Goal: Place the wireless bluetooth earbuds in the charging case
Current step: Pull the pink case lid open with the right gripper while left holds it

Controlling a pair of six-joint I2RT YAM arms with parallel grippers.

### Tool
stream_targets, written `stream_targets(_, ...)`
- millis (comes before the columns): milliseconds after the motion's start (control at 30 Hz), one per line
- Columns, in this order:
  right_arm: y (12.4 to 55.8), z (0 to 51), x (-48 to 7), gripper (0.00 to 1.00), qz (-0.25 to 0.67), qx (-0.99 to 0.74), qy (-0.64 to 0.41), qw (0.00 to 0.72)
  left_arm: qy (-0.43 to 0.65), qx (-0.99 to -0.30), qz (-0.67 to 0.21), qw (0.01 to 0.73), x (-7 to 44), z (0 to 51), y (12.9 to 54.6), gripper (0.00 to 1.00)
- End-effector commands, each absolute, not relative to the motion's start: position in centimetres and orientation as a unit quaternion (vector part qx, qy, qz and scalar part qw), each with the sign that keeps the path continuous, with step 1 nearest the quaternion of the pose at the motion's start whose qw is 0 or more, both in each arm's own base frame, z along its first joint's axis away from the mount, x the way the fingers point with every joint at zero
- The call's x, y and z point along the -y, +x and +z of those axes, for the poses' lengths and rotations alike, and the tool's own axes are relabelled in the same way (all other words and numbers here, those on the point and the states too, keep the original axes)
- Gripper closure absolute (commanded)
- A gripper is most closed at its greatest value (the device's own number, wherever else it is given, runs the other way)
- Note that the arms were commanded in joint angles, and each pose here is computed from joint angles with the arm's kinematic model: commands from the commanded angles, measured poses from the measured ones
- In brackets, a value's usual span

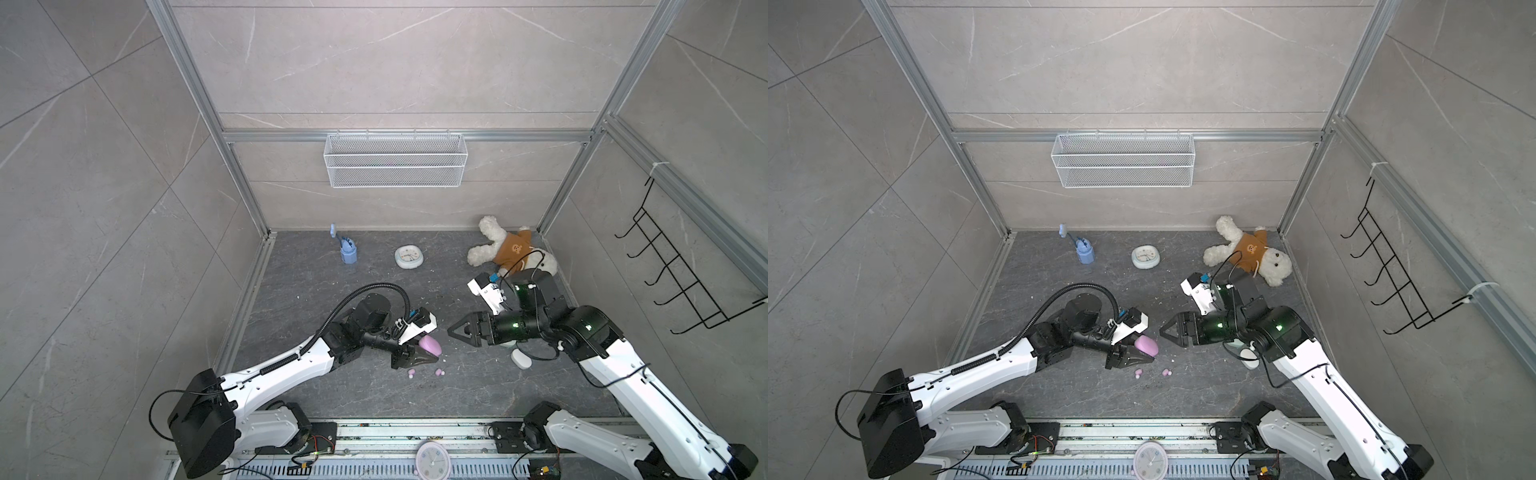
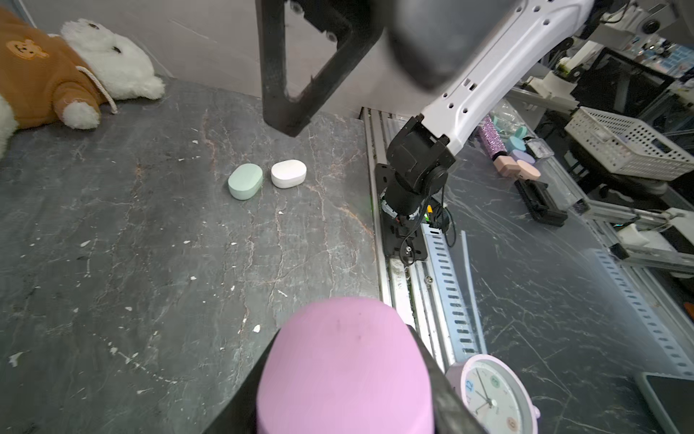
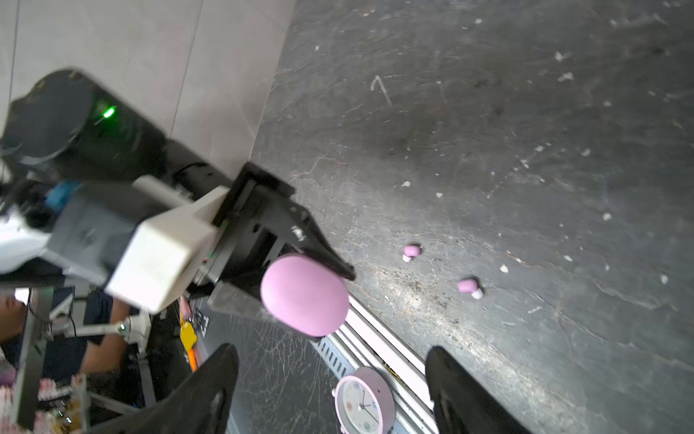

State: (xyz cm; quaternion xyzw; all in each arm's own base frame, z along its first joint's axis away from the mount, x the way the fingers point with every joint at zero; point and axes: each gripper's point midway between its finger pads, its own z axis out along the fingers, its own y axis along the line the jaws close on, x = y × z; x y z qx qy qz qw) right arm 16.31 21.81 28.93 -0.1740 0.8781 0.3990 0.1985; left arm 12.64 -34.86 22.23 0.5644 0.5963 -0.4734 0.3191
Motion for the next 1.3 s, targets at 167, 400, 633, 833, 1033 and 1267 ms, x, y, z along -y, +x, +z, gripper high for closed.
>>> stream_targets(167, 14.9, 28.3, -23.4, 0.21, 0.348, -0.871, -0.267, 0.221, 0.568, -0.554, -0.52, 0.316, 35.0, 26.0, 11.0, 0.76)
stream_targets(400, 14.3, 27.2, -25.2, 0.22, 0.33, -0.87, -0.299, 0.214, 0.568, -0.551, -0.523, 0.315, 34.9, 26.5, 10.9, 0.77)
stream_targets(633, 15.0, 26.6, -25.5, 0.22, 0.314, -0.876, -0.294, 0.217, 0.57, -0.548, -0.524, 0.317, 34.8, 27.0, 10.8, 0.77)
stream_targets(833, 15.3, 26.4, -25.9, 0.22, 0.308, -0.877, -0.295, 0.221, 0.572, -0.546, -0.524, 0.316, 34.7, 27.1, 10.6, 0.78)
stream_targets(1033, 16.5, 25.4, -24.2, 0.22, 0.253, -0.899, -0.275, 0.23, 0.573, -0.542, -0.525, 0.318, 34.5, 27.4, 10.4, 0.79)
stream_targets(1267, 17.9, 25.9, -22.0, 0.22, 0.196, -0.913, -0.242, 0.263, 0.575, -0.538, -0.528, 0.318, 34.2, 27.6, 9.9, 0.8)
